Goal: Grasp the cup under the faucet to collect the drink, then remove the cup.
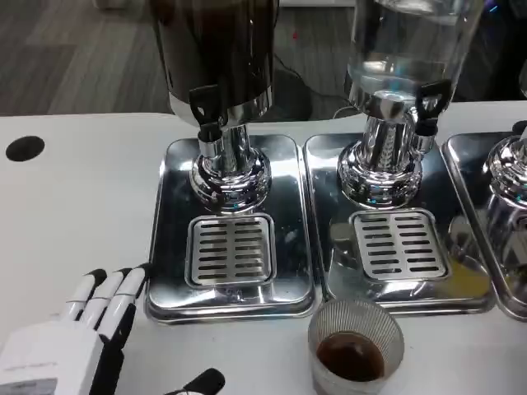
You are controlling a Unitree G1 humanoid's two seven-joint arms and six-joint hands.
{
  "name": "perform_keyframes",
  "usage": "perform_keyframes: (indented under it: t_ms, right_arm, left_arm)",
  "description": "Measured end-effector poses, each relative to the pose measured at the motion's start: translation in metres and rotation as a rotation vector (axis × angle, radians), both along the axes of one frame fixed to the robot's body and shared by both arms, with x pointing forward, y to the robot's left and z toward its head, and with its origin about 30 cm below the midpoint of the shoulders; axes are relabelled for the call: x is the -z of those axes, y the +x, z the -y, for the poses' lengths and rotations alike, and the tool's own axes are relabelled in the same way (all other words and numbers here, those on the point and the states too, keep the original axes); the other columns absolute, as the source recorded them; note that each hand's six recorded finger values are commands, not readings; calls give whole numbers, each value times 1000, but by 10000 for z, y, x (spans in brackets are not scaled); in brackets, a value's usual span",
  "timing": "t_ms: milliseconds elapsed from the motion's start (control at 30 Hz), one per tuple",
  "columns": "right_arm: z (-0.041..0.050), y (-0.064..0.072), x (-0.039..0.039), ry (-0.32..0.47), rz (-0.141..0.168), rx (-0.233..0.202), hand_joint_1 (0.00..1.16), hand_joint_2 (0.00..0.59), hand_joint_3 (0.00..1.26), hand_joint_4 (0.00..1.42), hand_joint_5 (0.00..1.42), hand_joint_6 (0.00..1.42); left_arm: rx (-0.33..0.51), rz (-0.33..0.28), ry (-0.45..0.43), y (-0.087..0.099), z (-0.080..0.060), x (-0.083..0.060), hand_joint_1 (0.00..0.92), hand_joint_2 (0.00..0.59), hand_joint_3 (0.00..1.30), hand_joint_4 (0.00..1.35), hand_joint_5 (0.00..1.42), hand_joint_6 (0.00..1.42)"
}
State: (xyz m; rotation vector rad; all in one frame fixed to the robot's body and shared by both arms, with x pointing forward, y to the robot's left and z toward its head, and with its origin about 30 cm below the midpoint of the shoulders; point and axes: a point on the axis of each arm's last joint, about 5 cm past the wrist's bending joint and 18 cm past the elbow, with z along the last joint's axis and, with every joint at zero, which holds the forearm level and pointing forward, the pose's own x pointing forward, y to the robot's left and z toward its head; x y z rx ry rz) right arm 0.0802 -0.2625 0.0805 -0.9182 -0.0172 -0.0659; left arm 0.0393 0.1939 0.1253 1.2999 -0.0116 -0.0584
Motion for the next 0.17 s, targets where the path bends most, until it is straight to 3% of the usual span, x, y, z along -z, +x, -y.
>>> perform_keyframes:
  t_ms: [167]
  right_arm:
    - [-2, -5, -3, 2, 1, 0, 556, 580, 98, 0, 0, 0]
  left_arm:
    - [0, 0, 0, -1, 0, 0, 0, 109, 114, 6, 64, 328]
